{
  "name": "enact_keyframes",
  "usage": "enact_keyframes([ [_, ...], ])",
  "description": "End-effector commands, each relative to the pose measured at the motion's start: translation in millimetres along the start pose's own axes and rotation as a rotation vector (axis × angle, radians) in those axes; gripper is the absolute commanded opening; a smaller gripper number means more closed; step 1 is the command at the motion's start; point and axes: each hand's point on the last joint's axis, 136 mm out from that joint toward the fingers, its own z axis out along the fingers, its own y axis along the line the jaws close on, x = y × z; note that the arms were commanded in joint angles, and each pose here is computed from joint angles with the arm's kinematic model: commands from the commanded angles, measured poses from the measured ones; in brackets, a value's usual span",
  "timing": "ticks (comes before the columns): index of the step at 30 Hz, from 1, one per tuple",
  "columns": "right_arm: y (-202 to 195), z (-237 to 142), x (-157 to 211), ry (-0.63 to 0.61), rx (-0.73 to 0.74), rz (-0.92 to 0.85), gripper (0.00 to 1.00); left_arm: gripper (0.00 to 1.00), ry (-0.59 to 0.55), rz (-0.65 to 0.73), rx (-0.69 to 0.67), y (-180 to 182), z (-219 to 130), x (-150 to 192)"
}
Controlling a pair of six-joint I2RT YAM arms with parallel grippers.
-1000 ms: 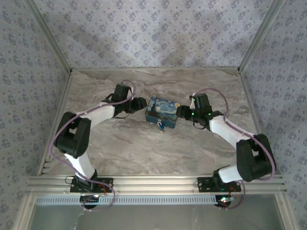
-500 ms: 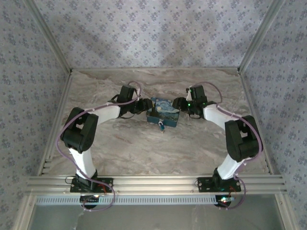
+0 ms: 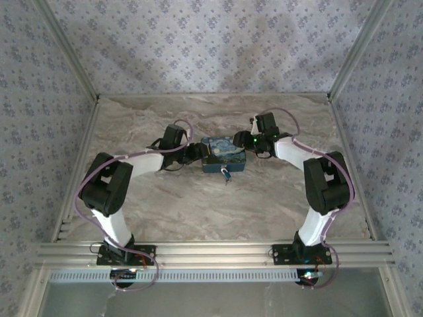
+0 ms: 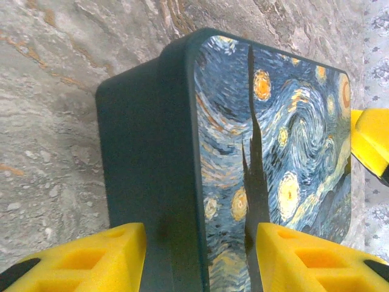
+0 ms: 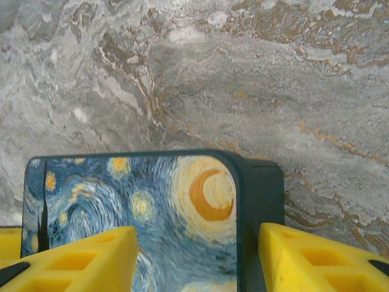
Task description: Unlock the padlock with the key
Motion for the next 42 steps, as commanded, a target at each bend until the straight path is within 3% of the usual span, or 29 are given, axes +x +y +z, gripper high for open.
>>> enact_keyframes([
  [1, 3, -26, 2, -0.016, 0.04, -0.07, 0.57, 0.51, -0.032, 0.045, -0.04, 1, -13, -6],
  [11, 12, -71, 40, -0.031, 0.123, -0.267, 0.57, 0.54, -0.109, 0.078, -0.026, -12, -35, -15],
  [20, 34, -63, 101, 0.013, 0.068, -0.447, 0.57, 0.66, -0.13, 0.036, 0.065, -20, -36, -22],
  [21, 34, -62, 105, 0.016, 0.066, -0.457, 0.57, 0.89, -0.124, 0.025, 0.059, -18, -35, -22],
  [22, 36, -60, 109, 0.017, 0.061, -0.469, 0.57, 1.0, -0.12, 0.025, 0.061, -19, -34, -22],
  [42, 32, -5, 142, 0.081, 0.19, -0.613, 0.56, 1.0, -0.082, 0.023, 0.042, -24, -10, -21],
])
